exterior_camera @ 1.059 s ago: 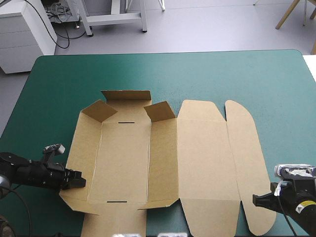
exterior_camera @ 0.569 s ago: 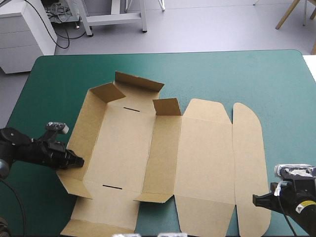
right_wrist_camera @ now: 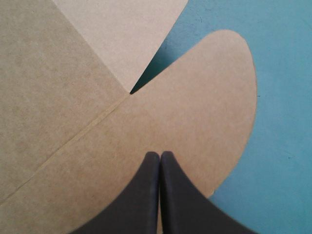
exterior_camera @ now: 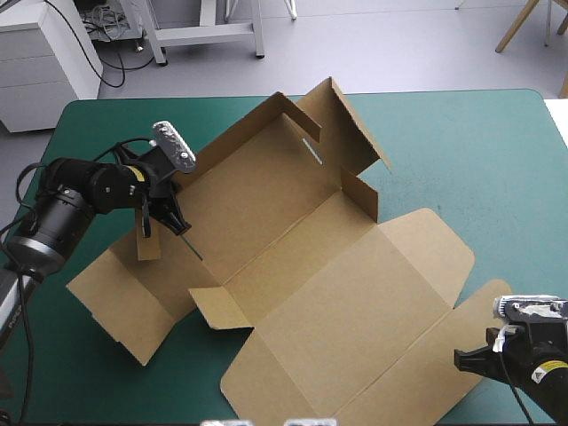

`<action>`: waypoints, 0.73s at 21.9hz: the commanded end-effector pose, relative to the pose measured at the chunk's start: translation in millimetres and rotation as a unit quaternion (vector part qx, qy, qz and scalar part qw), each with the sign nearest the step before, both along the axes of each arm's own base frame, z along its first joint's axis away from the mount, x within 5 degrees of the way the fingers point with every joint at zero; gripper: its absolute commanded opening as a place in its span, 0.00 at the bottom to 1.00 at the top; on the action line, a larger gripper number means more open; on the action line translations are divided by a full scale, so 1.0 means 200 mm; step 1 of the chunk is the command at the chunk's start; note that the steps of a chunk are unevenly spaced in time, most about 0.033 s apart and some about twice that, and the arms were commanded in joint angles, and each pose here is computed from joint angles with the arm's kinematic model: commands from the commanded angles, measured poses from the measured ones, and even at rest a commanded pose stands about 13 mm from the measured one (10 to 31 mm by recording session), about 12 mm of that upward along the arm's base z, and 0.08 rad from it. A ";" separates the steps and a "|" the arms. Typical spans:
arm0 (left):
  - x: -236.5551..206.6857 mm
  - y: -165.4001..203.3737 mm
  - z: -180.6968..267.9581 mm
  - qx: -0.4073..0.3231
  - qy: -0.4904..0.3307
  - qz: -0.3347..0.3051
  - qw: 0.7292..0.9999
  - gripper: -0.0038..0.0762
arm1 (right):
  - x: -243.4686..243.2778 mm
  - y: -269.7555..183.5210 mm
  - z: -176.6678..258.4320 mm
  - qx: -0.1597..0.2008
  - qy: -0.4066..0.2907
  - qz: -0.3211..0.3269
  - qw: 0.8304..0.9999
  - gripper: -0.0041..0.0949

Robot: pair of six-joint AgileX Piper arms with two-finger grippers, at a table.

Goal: Fold the box

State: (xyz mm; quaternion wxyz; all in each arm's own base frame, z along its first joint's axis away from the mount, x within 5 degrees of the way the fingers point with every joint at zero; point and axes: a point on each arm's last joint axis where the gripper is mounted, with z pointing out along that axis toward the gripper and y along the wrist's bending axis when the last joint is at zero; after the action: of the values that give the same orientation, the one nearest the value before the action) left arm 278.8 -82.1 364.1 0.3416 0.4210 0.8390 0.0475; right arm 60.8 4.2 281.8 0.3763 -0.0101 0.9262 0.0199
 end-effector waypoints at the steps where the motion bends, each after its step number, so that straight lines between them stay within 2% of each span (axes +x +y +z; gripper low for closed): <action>1: 0.00 -0.09 0.15 0.015 -0.123 -0.048 0.991 0.04 | 0.02 0.00 0.05 -0.002 -0.036 0.004 0.999 0.02; 4: 0.00 -0.22 0.15 0.079 -0.178 -0.110 0.975 0.04 | 0.02 0.00 0.05 -0.002 -0.036 0.004 0.999 0.02; 8: -0.02 -0.37 0.17 0.084 -0.241 -0.151 0.955 0.04 | 0.02 0.00 0.05 -0.002 -0.035 0.004 0.999 0.02; 12: -0.06 -0.49 0.16 0.088 -0.249 -0.187 0.946 0.04 | 0.02 0.00 0.05 -0.002 -0.035 0.004 0.999 0.02; 14: -0.08 -0.54 0.14 0.134 -0.265 -0.217 0.930 0.04 | 0.02 0.00 0.05 -0.002 -0.035 0.004 0.999 0.02; 16: -0.09 -0.58 0.14 0.147 -0.274 -0.220 0.924 0.04 | 0.02 0.00 0.05 -0.002 -0.035 0.004 0.999 0.02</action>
State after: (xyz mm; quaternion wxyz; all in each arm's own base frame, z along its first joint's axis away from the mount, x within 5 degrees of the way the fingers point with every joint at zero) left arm 267.5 -190.0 364.1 0.4327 0.6217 0.6257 0.1863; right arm 60.8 4.2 281.8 0.3763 -0.0102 0.9262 0.0199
